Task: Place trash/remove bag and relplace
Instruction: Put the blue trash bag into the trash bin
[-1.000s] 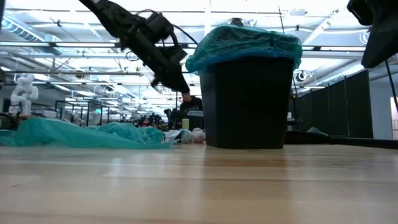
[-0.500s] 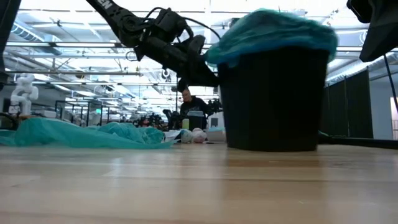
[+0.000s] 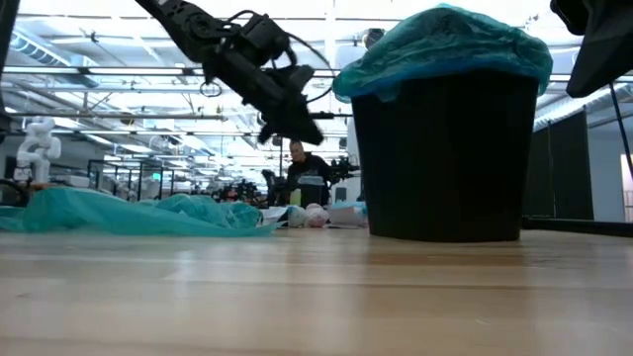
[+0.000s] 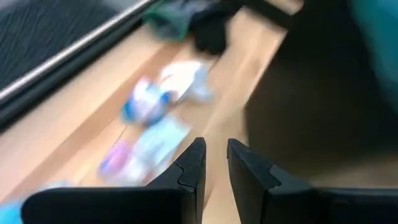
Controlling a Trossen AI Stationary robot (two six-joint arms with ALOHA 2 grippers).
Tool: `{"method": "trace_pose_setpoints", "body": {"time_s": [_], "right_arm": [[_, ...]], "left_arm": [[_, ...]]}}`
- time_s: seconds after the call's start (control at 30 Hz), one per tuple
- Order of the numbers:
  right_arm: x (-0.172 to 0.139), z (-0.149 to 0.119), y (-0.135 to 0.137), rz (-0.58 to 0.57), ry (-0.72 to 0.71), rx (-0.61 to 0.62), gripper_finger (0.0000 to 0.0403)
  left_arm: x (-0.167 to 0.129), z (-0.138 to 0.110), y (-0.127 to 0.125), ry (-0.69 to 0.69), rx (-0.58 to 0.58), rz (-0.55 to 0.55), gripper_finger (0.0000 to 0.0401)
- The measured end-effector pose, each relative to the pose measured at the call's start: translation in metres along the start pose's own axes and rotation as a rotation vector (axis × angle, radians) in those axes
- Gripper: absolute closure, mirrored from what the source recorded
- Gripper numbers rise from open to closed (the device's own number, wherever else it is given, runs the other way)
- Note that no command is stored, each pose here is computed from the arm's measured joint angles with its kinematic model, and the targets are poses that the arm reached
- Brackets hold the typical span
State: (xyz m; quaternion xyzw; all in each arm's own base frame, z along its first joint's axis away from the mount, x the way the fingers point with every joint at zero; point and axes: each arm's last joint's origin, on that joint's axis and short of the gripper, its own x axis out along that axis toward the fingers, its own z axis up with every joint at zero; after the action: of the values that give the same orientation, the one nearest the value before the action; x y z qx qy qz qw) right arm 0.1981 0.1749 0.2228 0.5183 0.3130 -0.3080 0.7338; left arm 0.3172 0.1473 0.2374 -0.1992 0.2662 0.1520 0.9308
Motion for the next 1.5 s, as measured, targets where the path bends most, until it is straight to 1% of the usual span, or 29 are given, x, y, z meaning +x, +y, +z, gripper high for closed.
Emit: {"method": "trace_pose_setpoints", "body": {"time_s": [0.07,0.1,0.2,0.37,0.53,0.6,0.73,0.8,0.93,1.07,1.17,1.33,1.5], "right_arm": [[0.000,0.000,0.000,0.000,0.000,0.000,0.0403],[0.000,0.000,0.000,0.000,0.000,0.000,0.0403],[0.000,0.000,0.000,0.000,0.000,0.000,0.0403],[0.000,0.000,0.001,0.007,0.003,0.010,0.0403],[0.001,0.001,0.004,0.026,0.008,0.035,0.0403],[0.002,0.002,0.005,0.030,0.010,0.044,0.0403],[0.004,0.004,0.007,0.034,0.008,0.058,0.0403],[0.004,0.004,0.008,0.037,0.009,0.062,0.0403],[0.005,0.006,0.010,0.048,0.010,0.077,0.0403],[0.006,0.008,0.010,0.047,0.003,0.086,0.0403],[0.008,0.010,0.012,0.048,-0.001,0.096,0.0403],[0.009,0.012,0.013,0.052,-0.004,0.106,0.0403],[0.009,0.011,0.015,0.068,0.003,0.114,0.0403]], "left_arm": [[-0.012,-0.002,0.007,0.063,-0.003,0.033,0.0336],[-0.016,-0.002,0.009,0.070,0.009,0.040,0.0336],[-0.025,-0.004,0.012,0.114,-0.005,0.060,0.0336],[-0.023,-0.006,0.014,0.133,0.001,0.055,0.0328],[-0.016,-0.008,0.013,0.135,0.018,0.043,0.0296],[-0.014,-0.007,0.014,0.123,0.051,0.045,0.0281],[-0.010,-0.006,0.014,0.104,0.153,0.055,0.0258],[-0.010,-0.006,0.015,0.097,0.168,0.085,0.0254],[-0.004,-0.009,0.027,0.120,0.130,0.102,0.0252],[0.011,-0.021,0.040,0.190,0.035,0.116,0.0252],[0.016,-0.025,0.041,0.213,0.016,0.090,0.0252],[0.024,-0.032,0.043,0.245,-0.063,0.101,0.0253],[0.036,-0.045,0.048,0.308,-0.098,0.116,0.0253]]}}
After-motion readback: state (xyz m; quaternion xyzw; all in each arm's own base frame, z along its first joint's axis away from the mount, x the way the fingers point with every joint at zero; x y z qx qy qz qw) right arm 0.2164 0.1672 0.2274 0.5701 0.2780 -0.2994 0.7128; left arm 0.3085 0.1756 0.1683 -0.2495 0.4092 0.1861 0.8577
